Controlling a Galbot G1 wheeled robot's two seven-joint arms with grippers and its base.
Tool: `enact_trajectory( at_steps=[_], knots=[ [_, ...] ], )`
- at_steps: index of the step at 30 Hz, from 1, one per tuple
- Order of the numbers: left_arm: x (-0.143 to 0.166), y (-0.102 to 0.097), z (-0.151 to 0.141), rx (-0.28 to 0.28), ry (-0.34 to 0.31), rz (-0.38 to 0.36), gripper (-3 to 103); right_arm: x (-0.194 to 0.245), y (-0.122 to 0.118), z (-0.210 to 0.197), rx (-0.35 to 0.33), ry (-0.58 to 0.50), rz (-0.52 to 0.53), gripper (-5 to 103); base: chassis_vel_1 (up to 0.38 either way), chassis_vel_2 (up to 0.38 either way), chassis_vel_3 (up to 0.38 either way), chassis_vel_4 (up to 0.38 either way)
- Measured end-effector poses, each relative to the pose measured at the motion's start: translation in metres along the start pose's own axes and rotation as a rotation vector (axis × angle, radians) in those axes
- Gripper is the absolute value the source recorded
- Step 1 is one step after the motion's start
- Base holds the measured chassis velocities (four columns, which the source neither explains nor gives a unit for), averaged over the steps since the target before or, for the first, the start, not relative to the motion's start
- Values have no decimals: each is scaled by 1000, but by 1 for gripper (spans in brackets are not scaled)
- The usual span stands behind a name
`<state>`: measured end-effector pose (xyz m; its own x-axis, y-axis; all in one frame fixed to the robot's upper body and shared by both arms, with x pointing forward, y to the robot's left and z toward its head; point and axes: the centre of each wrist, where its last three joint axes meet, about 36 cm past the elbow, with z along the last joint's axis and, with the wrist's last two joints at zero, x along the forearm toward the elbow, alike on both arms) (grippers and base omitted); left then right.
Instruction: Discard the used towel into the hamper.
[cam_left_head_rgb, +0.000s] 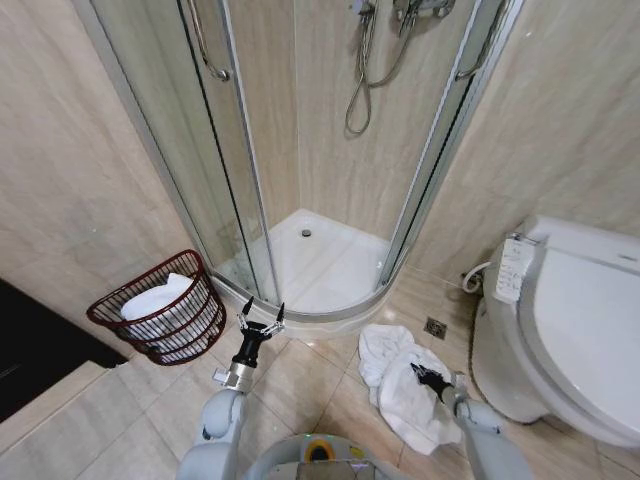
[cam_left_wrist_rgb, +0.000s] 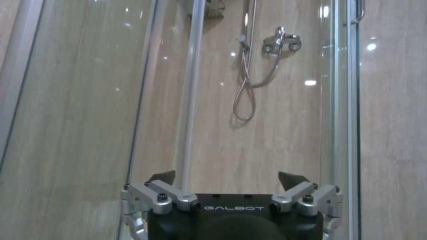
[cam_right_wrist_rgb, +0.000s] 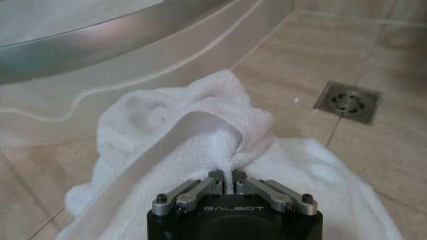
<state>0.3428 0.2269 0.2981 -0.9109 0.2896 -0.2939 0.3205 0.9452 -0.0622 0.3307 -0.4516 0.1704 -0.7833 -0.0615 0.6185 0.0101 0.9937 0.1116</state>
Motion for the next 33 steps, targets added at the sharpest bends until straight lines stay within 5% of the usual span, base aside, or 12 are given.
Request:
enact_trajectory(
  at_steps=[10, 20, 28, 33],
  knots=[
    [0, -1, -9, -7, -26, 6, 100, 28, 34, -19, 15, -220, 100, 5, 0, 0, 0, 0],
    [-1, -6, -10, 0, -40, 18, 100, 108, 70, -92, 168, -511, 147, 5, 0, 0, 0, 0],
    [1, -5, -17, 5, -59, 10, 100, 188, 78, -171, 311, -672, 75, 5, 0, 0, 0, 0],
    [4, -3, -19, 10, -66, -1, 100, 240, 79, -204, 333, -723, 3, 5, 0, 0, 0, 0]
  ],
)
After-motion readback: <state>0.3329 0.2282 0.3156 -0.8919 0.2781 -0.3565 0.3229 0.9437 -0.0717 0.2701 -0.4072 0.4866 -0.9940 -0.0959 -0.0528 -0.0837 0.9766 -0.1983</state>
